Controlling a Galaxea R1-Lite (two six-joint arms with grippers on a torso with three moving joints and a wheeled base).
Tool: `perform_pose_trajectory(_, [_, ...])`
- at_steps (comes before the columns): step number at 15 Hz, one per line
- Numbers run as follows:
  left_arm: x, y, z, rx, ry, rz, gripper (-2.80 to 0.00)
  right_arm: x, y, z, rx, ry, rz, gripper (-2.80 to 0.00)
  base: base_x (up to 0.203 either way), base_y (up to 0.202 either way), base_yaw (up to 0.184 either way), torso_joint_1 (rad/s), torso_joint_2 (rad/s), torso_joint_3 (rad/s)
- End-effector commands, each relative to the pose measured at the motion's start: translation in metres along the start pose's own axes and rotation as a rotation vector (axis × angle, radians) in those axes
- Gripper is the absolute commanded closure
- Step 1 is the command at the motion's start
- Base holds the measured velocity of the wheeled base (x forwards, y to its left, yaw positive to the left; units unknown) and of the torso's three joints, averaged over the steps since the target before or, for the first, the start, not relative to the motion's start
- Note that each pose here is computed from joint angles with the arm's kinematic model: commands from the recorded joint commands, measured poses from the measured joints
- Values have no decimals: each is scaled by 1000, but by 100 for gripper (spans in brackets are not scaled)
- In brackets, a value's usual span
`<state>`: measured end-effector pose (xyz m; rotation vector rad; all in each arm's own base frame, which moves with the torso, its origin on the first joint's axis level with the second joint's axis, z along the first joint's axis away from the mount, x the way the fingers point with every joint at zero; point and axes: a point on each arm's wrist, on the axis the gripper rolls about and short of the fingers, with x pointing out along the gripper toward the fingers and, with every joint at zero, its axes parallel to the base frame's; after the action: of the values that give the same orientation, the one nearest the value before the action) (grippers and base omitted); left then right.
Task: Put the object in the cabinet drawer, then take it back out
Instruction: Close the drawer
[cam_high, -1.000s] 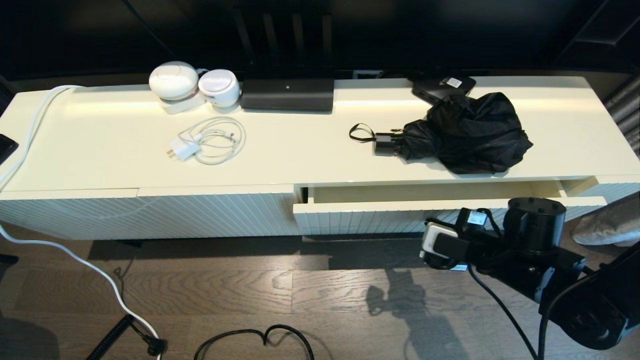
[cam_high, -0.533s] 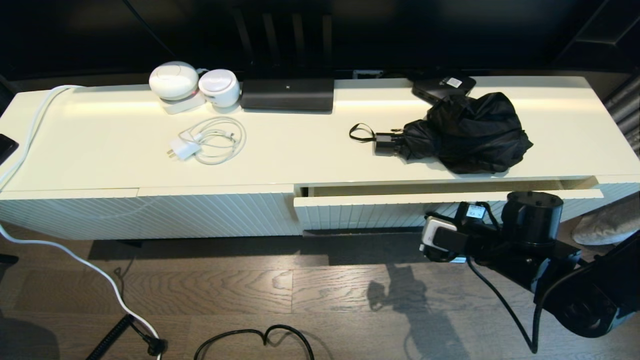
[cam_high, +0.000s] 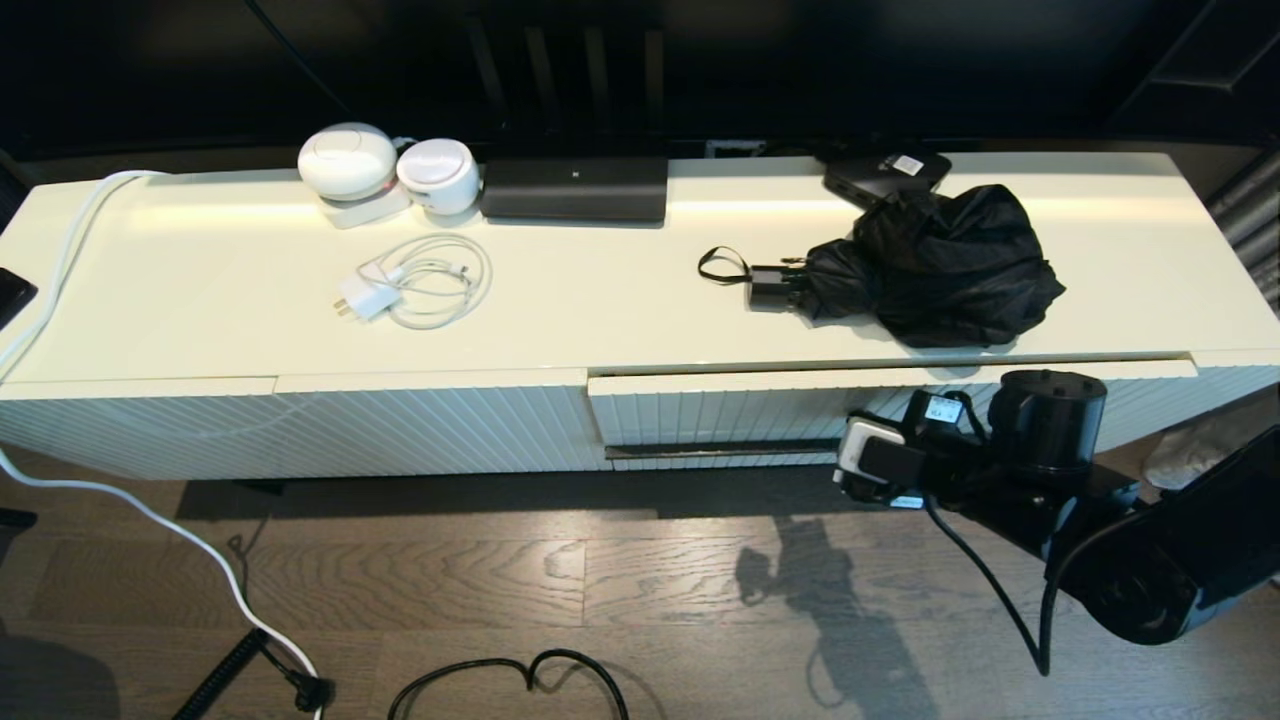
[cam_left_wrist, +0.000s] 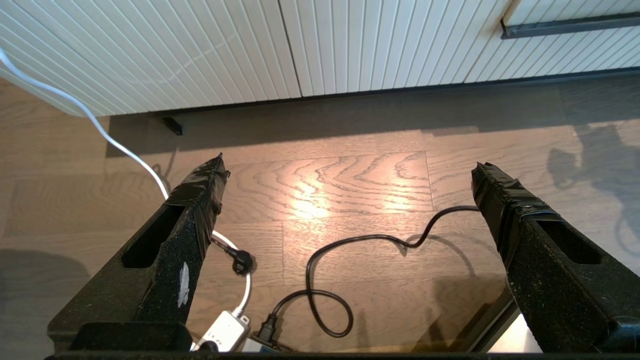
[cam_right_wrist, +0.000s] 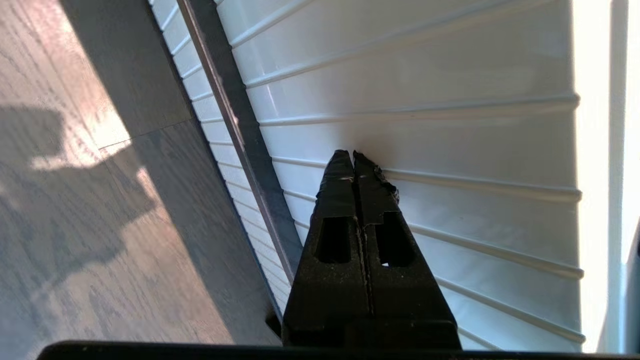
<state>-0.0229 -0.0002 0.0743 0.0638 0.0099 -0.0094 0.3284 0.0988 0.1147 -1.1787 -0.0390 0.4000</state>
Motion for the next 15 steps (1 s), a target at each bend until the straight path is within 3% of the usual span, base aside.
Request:
perform_pose_trajectory(1, [0, 0, 0, 1, 2, 0, -280, 5, 2, -1, -6, 0, 1, 0, 0, 0, 0, 0, 0, 0])
perform_pose_trajectory(10, [0, 0, 0, 1, 2, 0, -280, 15, -1, -1, -19, -9, -13, 0, 0, 0, 0, 0, 0, 0])
perform_pose_trajectory(15, [0, 0, 0, 1, 1, 0, -280, -17, -14, 4, -10, 16, 19, 0, 0, 0, 0, 0, 0, 0])
